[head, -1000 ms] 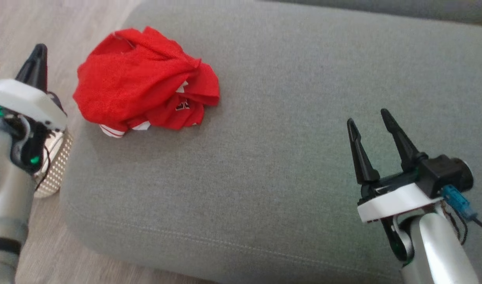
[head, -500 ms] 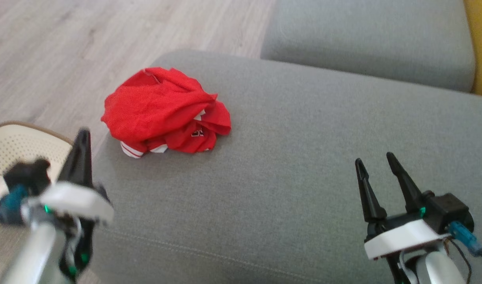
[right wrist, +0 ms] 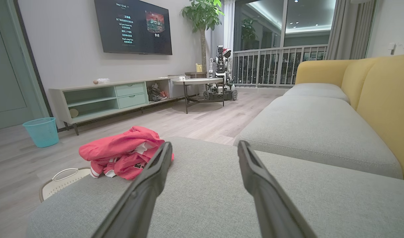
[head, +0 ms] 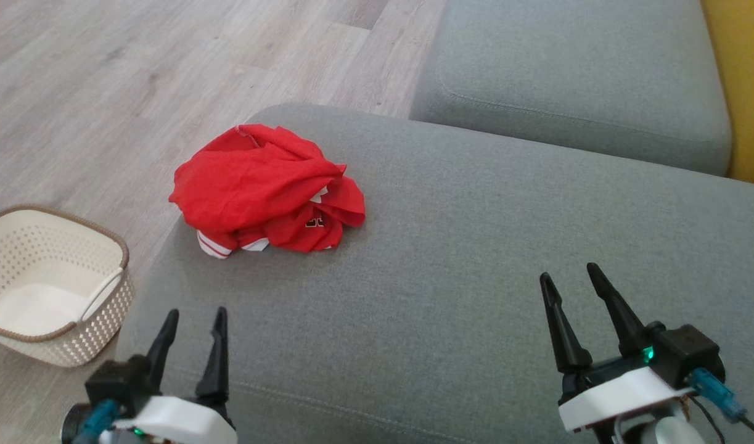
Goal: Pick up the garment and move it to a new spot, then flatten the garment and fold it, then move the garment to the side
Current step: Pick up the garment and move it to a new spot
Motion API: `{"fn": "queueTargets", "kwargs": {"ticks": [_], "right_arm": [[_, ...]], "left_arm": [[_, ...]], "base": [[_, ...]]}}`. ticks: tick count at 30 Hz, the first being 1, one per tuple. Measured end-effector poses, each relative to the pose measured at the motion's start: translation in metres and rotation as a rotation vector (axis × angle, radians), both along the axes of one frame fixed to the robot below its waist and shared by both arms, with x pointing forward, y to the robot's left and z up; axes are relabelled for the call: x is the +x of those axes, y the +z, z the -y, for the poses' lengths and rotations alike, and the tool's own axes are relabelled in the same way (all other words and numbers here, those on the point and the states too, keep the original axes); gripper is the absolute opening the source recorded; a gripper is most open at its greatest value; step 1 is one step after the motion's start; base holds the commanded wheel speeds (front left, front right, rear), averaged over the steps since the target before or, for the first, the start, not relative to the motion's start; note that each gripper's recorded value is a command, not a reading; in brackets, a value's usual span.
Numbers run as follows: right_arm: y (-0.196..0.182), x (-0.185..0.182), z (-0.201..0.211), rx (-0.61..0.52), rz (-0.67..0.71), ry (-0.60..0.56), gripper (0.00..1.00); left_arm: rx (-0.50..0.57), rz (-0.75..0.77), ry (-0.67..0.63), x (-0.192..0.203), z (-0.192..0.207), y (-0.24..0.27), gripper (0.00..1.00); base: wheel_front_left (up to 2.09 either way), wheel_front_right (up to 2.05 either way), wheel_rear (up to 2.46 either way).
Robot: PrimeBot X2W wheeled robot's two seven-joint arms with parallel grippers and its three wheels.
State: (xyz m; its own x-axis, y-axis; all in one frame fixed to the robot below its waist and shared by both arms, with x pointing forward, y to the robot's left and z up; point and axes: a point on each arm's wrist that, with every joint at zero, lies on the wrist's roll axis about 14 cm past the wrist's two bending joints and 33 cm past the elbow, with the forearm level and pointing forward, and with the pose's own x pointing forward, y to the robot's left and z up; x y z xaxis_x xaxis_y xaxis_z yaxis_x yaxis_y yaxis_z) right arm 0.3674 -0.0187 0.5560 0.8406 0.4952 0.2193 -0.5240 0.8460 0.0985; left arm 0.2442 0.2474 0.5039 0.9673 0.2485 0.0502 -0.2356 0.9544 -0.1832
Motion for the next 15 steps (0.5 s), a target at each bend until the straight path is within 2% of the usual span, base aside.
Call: {"fn": "queueTargets", "kwargs": {"ticks": [6, 15], "right_arm": [[0.000, -0.001, 0.001, 0.008, -0.002, -0.002, 1.00], [-0.002, -0.002, 0.003, 0.010, -0.008, -0.006, 1.00]], "left_arm": [[0.059, 0.018, -0.047, 0.004, 0.010, 0.006, 1.00], [0.079, 0.030, -0.067, 0.011, 0.016, 0.009, 1.00]], "base": [[0.00, 0.00, 0.00], [0.00, 0.00, 0.00]]}}
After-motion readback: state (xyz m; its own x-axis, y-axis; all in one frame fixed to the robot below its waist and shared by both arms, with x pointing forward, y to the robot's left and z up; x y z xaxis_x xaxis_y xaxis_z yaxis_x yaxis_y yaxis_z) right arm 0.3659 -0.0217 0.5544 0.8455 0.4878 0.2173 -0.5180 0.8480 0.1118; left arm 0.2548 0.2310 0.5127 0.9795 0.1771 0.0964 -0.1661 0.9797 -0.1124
